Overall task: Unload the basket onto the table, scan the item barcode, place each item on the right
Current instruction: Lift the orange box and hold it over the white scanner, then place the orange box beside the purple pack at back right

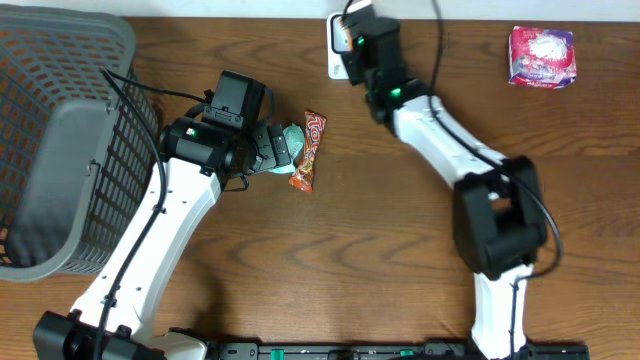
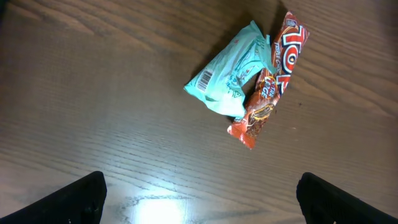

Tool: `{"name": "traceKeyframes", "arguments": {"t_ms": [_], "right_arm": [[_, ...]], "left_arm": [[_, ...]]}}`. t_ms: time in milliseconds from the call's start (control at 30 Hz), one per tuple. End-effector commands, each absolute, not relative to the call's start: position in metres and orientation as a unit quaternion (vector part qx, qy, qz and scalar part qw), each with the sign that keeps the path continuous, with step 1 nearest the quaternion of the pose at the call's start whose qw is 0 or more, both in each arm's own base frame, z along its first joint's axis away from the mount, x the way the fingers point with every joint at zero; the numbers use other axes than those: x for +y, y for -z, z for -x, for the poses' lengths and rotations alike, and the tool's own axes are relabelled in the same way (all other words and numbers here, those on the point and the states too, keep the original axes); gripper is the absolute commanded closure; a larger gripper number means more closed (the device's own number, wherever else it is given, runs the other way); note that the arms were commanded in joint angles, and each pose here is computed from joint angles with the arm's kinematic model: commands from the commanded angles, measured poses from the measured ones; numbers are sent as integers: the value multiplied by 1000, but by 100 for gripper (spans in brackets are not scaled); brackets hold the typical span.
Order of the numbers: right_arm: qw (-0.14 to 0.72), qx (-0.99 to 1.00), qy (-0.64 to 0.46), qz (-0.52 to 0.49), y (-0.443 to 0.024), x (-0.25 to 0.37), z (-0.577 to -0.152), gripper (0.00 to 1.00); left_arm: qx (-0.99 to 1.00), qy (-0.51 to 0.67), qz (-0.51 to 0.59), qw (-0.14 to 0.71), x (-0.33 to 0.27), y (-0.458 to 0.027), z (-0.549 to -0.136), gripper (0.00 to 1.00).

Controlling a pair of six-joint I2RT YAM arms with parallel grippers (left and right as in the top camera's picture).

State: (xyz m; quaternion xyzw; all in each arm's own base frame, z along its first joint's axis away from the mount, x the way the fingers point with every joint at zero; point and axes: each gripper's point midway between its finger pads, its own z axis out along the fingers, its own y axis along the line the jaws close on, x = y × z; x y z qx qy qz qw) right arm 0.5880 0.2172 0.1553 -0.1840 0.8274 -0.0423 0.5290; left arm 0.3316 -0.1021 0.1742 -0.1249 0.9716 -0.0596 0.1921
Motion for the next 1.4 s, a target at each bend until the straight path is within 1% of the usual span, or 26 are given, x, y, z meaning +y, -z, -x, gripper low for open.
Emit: {"name": "traceKeyframes", "arguments": {"t_ms": [0,67,200,233,333,400,467,533,633,767,867,967,1000,1067,1167,1267,1367], "right_arm": [[541,816,87,185,-152,215,-594,99],[550,809,88,186,-159,216,-596,99],[552,790,122,236,-168,216,-600,99],[545,776,153,278,-168,216,-600,99],[523,742,211,361,-163,216,-601,99],[512,728,234,392,-160,216,-602,99],[511,729,235,389,-158,212,-603,99],[517,743,222,364,-157,207,-605,99],[531,776,169,296,-155,205,-605,99],[536,805,78,242,-151,218,-602,99],[555,808,37,196,-168,220,-609,99],[567,799,1,200,-182,227,-615,99],[570,798,3,197,-186,224,-618,99],[560,806,16,191,-180,216,-622,99],[525,827,23,199,-150,211,-619,99],[517,828,39,213,-143,210,-618,99],[516,810,106,258,-146,205,-619,99]], "left_arm": [[971,54,133,190,-99,-172,-331,2],[971,54,133,190,-99,-172,-331,2],[971,54,133,190,-99,-172,-331,2],[971,54,134,190,-99,-172,-332,2],[971,54,133,190,-99,-172,-331,2],[971,54,133,190,-99,-172,-331,2],[971,54,133,190,-99,-172,-331,2],[971,54,133,190,-99,-172,-331,2],[971,54,133,190,-99,-172,-331,2],[971,54,133,190,-99,-172,-331,2],[971,54,133,190,-99,-172,-331,2],[971,54,133,190,-99,-172,-331,2],[971,54,133,190,-99,-172,-331,2],[971,54,133,190,-99,-172,-331,2],[971,54,133,190,-99,-172,-331,2],[971,54,133,190,-99,-172,-331,2],[971,54,133,190,-99,-172,-331,2]]}}
